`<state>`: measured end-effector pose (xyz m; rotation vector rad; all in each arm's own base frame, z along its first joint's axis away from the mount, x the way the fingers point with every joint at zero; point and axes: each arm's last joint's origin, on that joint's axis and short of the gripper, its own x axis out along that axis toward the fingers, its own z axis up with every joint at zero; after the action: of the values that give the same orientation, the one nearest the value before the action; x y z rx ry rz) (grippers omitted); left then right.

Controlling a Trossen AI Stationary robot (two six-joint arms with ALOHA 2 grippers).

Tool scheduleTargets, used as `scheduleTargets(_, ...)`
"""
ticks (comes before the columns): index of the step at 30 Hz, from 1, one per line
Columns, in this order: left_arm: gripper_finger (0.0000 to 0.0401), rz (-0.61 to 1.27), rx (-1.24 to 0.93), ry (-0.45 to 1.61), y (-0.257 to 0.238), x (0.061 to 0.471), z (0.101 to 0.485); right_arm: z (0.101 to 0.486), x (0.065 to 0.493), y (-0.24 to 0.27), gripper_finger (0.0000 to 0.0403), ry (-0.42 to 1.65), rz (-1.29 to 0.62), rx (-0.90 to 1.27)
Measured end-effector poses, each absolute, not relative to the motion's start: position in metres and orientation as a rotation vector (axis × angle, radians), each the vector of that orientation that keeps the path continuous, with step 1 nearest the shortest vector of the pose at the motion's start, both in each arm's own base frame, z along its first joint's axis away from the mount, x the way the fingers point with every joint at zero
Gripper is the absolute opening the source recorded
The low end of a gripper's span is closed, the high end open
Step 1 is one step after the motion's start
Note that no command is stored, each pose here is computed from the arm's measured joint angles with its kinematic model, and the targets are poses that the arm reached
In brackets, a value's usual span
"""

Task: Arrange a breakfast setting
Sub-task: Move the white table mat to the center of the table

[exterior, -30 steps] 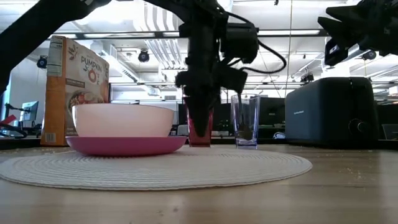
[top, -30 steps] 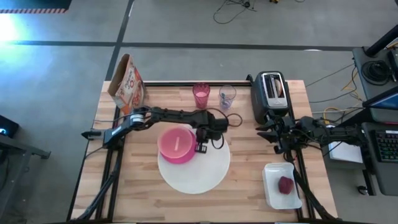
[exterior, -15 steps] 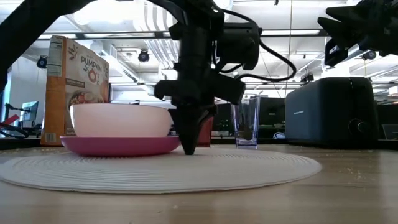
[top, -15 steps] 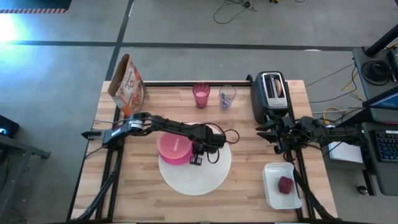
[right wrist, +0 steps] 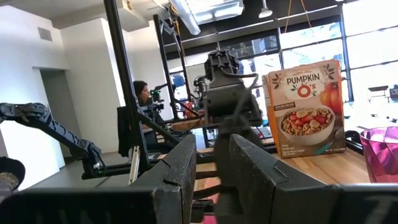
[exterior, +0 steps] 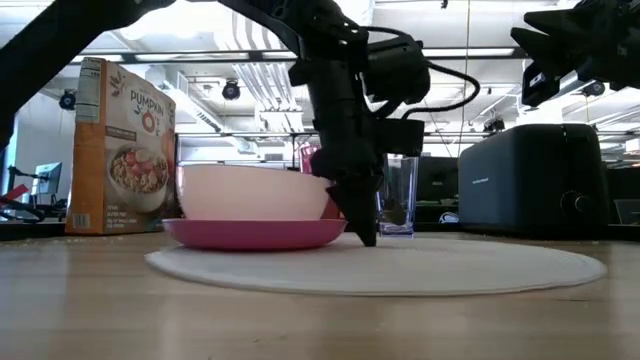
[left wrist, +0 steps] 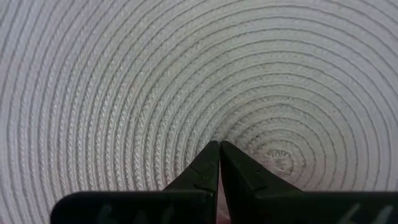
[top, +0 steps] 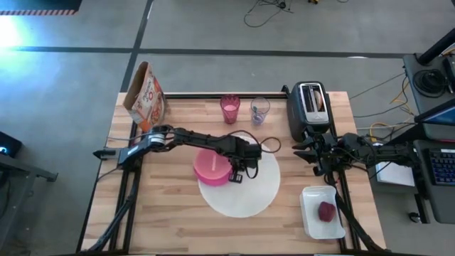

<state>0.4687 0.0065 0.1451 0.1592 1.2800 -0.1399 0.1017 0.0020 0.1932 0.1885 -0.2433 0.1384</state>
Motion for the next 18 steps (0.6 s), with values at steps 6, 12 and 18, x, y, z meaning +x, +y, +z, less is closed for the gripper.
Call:
scheduleTargets(6,0.0000,-0.083,0.113,1.277,0.032,0.468,0.144,0.193,0.102,0.002,0.0089,-0.243,0.138,0.188)
scheduleTargets(12,0.0000,-0.046,0.069,1.298,0.042,0.465,0.143,0.193,0.102,0.002,0.0089,-0.243,0.138,0.188)
scheduleTargets(18,0.0000,-0.040,0.062,1.301,0.037,0.468,0.154,0.193,0.102,0.002,0.0089,-0.243,0.138,0.188)
